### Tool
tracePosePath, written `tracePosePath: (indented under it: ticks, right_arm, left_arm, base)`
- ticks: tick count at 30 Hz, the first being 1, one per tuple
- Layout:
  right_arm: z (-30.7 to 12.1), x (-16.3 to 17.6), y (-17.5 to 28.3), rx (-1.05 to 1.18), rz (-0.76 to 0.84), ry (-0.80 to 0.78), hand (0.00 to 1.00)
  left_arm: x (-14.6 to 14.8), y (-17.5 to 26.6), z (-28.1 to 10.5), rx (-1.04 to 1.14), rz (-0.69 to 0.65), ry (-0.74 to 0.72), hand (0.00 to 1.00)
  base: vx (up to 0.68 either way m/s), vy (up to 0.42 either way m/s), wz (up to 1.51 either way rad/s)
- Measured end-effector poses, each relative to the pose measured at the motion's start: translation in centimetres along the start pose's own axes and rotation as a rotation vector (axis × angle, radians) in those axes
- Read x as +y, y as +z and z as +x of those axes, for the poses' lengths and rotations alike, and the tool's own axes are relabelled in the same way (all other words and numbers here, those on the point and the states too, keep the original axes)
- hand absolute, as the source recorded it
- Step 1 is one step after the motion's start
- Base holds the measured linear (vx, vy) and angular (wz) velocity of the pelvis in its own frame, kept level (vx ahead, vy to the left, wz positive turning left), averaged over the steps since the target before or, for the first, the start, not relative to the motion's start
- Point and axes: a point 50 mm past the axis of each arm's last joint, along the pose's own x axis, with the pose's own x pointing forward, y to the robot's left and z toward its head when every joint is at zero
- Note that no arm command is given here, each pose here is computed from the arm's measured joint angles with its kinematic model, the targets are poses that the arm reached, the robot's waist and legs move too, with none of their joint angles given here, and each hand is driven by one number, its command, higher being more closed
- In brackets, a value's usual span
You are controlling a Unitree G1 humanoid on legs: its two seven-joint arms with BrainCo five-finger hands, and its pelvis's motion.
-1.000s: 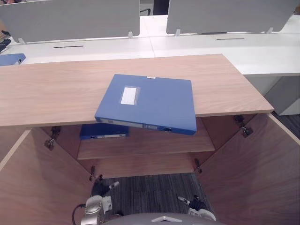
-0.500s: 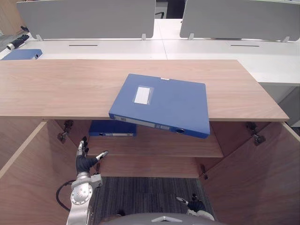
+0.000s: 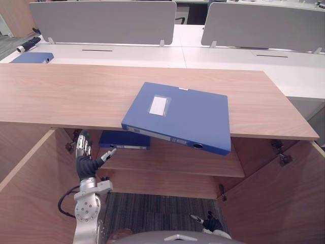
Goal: Walk over to the cabinet, pick up the folder, carry it to the office cabinet, place the folder inside the office cabinet, then close the office cabinet door
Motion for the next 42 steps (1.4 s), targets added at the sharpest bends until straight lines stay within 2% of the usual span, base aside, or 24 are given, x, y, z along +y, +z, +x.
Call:
tracePosePath:
  ticks: [2, 8, 12, 21, 32, 42]
  right_arm:
    - [0.0, 0.1, 0.0, 0.001, -0.011, 0.006, 0.00]
    - [0.0, -0.1, -0.6, 0.023, -0.035, 0.003, 0.00]
    - [0.2, -0.2, -0.8, 0.037, -0.044, -0.003, 0.00]
    - [0.5, -0.8, -0.5, 0.045, -0.068, -0.016, 0.00]
    - [0.7, -1.9, 0.0, 0.036, -0.089, -0.039, 0.00]
    - [0.7, -2.6, -0.2, 0.048, -0.103, -0.053, 0.00]
  left_arm:
    - [-0.1, 0.9, 0.2, -0.050, 0.021, -0.021, 0.00]
    - [-0.5, 2.5, 0.8, -0.175, 0.215, -0.067, 0.00]
    - [-1.0, 2.6, 0.8, -0.209, 0.290, -0.105, 0.00]
    - [-3.3, 3.4, 1.2, -0.333, 0.436, -0.281, 0.00]
    - [-4.4, 2.6, 2.5, -0.446, 0.704, -0.464, 0.00]
    - [-5.7, 1.6, 2.9, -0.477, 0.800, -0.551, 0.00]
  base:
    - [0.00, -0.004, -0.02]
    - [-0.01, -0.009, -0.03]
    - [-0.02, 0.001, -0.13]
    - [-0.02, -0.001, -0.06]
    - [0.01, -0.002, 0.00]
    - [-0.01, -0.012, 0.00]
